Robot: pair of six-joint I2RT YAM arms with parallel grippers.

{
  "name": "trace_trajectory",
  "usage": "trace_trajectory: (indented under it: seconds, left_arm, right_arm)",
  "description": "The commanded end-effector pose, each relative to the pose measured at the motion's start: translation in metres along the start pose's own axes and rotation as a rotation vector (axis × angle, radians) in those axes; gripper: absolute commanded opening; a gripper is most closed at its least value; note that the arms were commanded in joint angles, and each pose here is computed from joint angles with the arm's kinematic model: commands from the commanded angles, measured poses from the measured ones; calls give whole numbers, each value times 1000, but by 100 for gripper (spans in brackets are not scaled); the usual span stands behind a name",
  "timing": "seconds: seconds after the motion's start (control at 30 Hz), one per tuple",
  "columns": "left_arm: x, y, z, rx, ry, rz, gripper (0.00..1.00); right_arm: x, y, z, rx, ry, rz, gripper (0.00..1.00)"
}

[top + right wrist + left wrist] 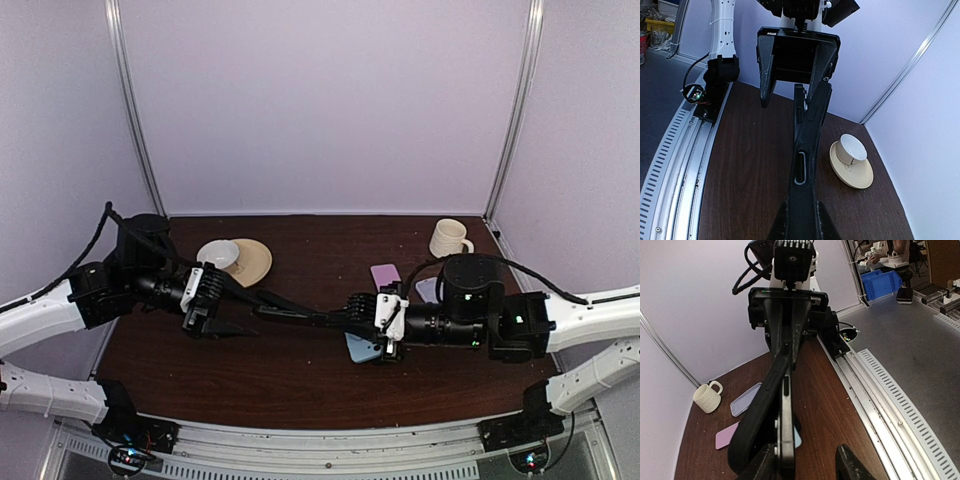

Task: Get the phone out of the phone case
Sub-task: Pass from the right arm to the left, then pick up the phone case from the phone.

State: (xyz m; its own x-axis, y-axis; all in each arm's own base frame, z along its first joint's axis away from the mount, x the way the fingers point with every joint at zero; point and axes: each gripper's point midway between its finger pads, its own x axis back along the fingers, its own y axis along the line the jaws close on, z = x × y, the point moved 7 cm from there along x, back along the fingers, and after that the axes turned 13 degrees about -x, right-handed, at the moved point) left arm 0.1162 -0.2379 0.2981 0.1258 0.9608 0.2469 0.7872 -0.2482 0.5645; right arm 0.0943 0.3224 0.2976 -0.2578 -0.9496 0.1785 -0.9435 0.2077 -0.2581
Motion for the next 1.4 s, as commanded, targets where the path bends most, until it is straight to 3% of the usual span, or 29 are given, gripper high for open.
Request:
trace_trajectory:
  seconds: [0.0, 0.3, 0.43, 0.63, 0.83, 0.93, 1.03, 1.37]
  left_arm:
    - [-4, 6, -6, -38, -37, -31, 42]
    - [-9, 3, -1, -80, 2, -53, 25]
    - [-10, 3, 3, -108, 31, -70, 2]
    - [-11, 3, 9, -129, 70, -93, 0]
    - [-13, -16, 23, -347, 49, -65, 0]
    - [-13, -14, 23, -391, 58, -97, 0]
    - [-14, -13, 26, -408, 81, -79, 0]
    - [-22, -1, 20, -527, 96, 52, 0]
  right_arm:
    - [2, -4, -43, -14, -190, -13, 0]
    - [-6, -1, -43, -56, -219, -41, 0]
    - [-7, 1, -39, -90, -225, -51, 0]
    - [-6, 3, -33, -128, -215, -58, 1]
    - [-2, 3, -17, -206, -130, -37, 70]
    - [3, 0, -7, -253, -94, 6, 90]
    - [9, -2, -1, -285, -71, 46, 99]
    - [27, -15, -3, -331, 47, 150, 99]
